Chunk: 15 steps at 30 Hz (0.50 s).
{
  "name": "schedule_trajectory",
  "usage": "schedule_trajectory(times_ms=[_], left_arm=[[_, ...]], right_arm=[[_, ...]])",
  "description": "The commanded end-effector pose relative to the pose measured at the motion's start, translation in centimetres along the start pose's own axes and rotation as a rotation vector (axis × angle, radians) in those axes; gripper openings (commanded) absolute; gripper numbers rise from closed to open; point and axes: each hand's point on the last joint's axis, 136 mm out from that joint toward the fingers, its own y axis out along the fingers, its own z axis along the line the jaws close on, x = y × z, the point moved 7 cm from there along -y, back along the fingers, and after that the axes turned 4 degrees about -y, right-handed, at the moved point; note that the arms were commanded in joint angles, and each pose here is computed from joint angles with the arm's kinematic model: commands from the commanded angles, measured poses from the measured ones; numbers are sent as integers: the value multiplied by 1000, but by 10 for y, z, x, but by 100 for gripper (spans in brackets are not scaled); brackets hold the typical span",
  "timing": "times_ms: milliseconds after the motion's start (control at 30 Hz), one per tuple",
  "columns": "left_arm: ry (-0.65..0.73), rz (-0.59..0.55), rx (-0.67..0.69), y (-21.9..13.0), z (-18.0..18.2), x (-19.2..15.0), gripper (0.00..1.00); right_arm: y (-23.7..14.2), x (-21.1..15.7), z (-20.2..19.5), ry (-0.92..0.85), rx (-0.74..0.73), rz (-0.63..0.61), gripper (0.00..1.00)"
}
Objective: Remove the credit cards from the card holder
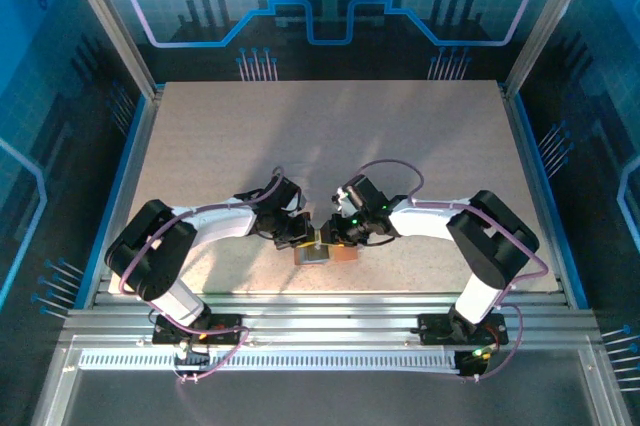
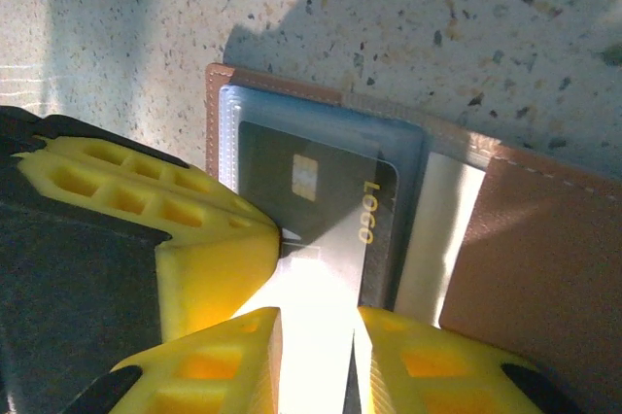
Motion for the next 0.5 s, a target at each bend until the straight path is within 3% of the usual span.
schedule_trajectory(times_ms=[0, 467], left_arm=[[-12, 18, 52, -2, 10, -5, 0], [-18, 14, 54, -2, 11, -5, 0]], right_arm=[[4, -2, -5, 10, -19, 24, 26], [3, -5, -4, -15, -97, 42, 27]])
